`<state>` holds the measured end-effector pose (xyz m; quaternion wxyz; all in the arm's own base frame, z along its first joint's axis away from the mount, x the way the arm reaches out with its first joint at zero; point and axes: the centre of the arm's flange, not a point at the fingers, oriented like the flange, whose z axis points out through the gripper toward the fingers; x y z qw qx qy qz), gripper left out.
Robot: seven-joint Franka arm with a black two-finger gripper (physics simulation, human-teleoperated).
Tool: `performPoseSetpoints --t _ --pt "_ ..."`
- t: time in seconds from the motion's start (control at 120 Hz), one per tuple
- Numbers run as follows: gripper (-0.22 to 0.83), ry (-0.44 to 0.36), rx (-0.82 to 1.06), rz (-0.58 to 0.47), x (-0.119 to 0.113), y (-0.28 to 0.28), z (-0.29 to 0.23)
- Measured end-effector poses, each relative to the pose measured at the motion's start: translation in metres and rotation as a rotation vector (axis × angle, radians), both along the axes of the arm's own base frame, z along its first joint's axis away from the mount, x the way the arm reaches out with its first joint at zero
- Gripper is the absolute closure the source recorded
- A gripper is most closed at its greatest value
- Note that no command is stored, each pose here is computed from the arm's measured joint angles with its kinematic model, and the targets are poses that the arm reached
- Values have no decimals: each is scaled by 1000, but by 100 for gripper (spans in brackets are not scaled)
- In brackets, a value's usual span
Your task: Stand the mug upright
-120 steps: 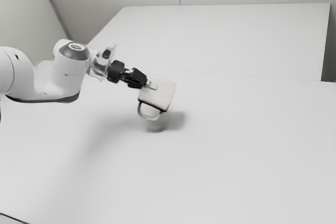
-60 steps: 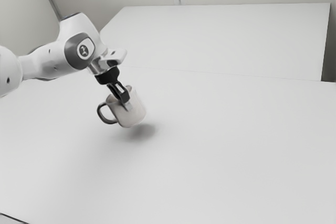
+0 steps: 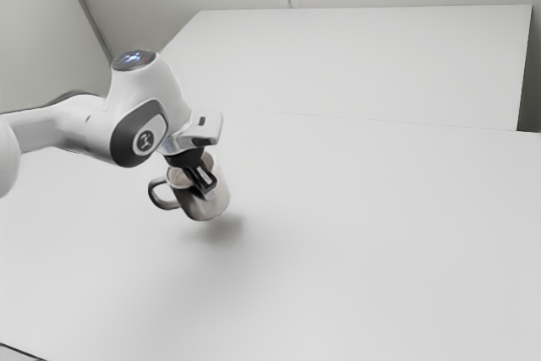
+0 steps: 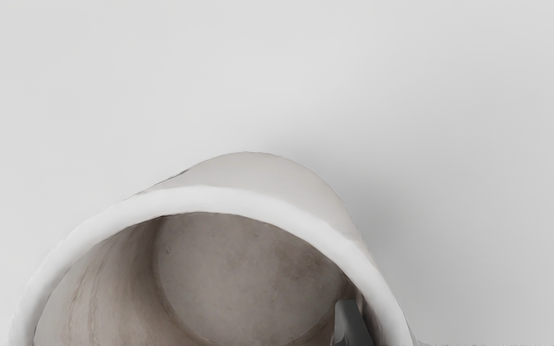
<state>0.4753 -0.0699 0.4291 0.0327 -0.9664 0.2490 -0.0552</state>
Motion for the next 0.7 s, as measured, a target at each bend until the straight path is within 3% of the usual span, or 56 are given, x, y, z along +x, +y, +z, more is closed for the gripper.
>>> performPoseSetpoints --t 0.25,0.7 --pt "78 -20 7 93 -22 1 -33" --pt "78 16 -16 209 -20 2 -70"
